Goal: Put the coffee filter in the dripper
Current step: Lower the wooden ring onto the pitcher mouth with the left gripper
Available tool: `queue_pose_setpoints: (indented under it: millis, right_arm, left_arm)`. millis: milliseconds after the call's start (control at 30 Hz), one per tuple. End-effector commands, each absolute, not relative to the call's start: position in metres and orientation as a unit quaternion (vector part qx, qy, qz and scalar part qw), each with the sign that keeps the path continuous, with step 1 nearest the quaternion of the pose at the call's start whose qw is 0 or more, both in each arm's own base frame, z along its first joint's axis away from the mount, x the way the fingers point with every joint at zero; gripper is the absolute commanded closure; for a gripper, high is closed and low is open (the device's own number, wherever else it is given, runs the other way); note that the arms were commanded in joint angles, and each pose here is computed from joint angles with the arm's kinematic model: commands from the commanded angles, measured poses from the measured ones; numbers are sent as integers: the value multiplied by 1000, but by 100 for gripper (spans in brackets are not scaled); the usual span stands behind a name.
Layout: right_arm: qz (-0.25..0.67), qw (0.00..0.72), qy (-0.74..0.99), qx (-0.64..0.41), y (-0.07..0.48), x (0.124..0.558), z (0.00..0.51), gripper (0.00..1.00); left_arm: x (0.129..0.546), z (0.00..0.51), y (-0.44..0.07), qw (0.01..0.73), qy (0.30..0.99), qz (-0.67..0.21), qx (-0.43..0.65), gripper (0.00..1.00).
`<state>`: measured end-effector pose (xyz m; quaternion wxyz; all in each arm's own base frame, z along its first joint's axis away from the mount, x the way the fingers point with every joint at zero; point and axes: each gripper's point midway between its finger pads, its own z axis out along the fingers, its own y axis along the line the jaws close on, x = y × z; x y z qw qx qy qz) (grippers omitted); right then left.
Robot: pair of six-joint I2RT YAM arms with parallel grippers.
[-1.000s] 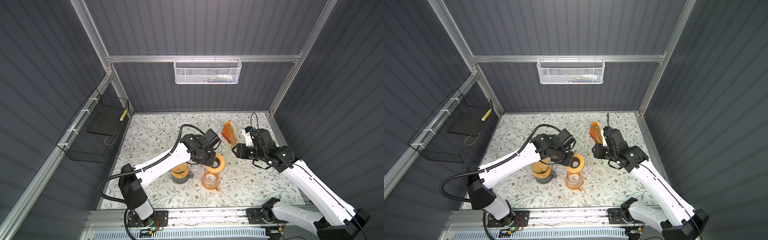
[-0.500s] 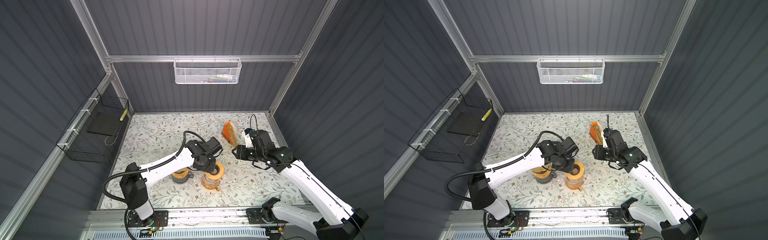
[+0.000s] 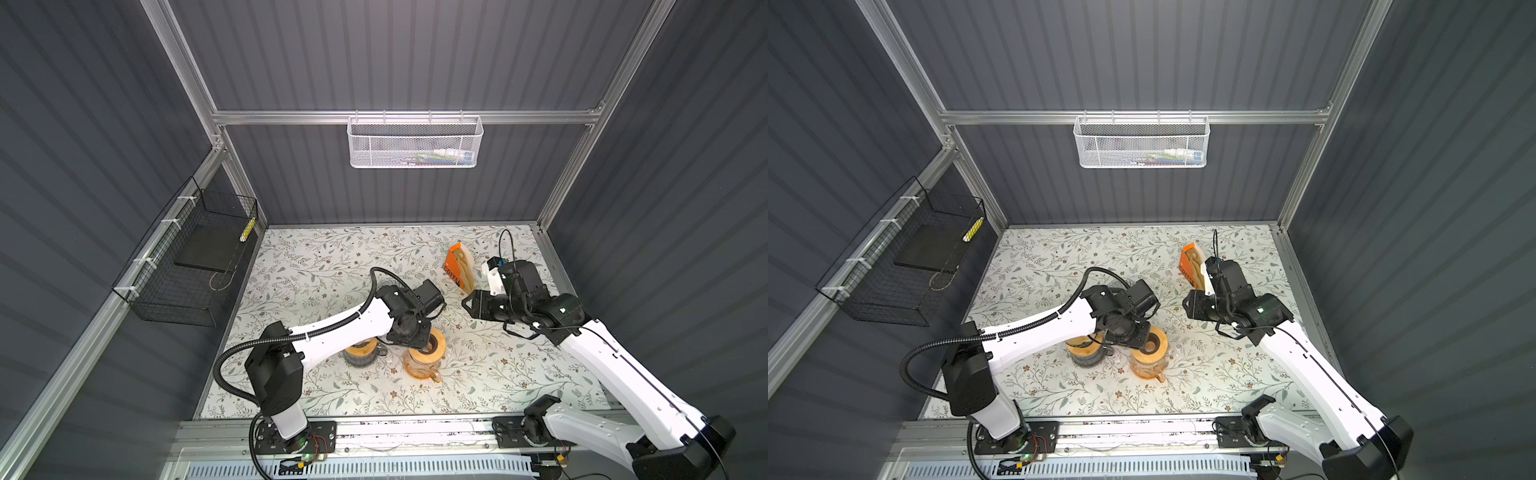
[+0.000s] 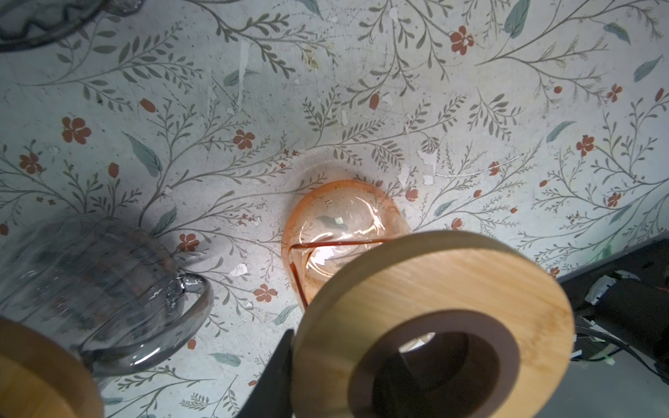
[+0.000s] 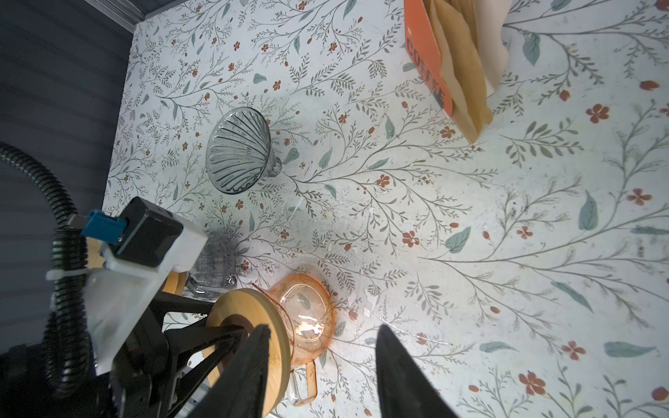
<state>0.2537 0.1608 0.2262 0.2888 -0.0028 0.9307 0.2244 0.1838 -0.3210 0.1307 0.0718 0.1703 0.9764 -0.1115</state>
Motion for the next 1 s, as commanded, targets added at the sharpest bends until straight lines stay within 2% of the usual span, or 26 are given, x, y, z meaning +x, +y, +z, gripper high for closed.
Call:
queue_pose_setpoints:
  millis: [0, 967]
  right_arm:
    - [228, 284, 931, -2, 162, 253, 222, 51]
    - [233, 279, 932, -2, 165, 257, 221, 51]
  left_arm:
    - [181, 123, -320, 67, 979, -98, 167, 100]
    - [186, 110, -315, 78, 981, -47, 173, 100]
